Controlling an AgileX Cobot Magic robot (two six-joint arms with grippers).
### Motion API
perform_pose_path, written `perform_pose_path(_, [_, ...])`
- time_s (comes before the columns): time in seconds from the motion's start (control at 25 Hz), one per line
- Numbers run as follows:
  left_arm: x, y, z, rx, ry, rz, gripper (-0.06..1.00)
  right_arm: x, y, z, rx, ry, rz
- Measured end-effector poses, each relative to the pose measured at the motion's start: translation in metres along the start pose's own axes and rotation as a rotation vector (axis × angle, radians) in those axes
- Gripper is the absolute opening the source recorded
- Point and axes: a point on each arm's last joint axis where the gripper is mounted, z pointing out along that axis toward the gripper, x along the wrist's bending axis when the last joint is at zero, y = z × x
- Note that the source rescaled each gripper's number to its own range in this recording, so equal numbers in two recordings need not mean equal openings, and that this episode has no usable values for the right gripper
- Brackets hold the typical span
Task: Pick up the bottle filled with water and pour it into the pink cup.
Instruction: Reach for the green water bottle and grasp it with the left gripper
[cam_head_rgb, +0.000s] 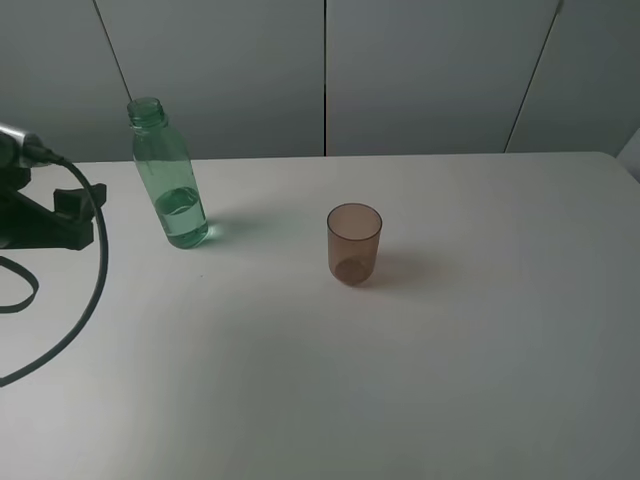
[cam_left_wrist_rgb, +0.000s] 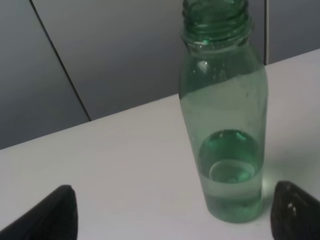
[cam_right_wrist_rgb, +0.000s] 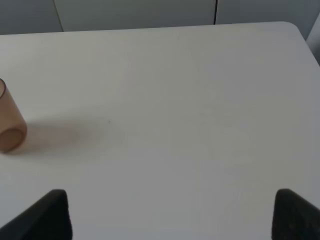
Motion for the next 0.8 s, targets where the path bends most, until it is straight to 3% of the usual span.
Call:
perform_pose_path(0.48, [-0.018,-0.043,0.038,0.015,-0.066,0.100,1.00,0.000,0.000,0.000,0.000,0.000,0.000])
perform_pose_path(0.8, [-0.023,-0.051,0.066,-0.007,-0.064,0.044,1.00,0.000,0.000,0.000,0.000,0.000,0.000])
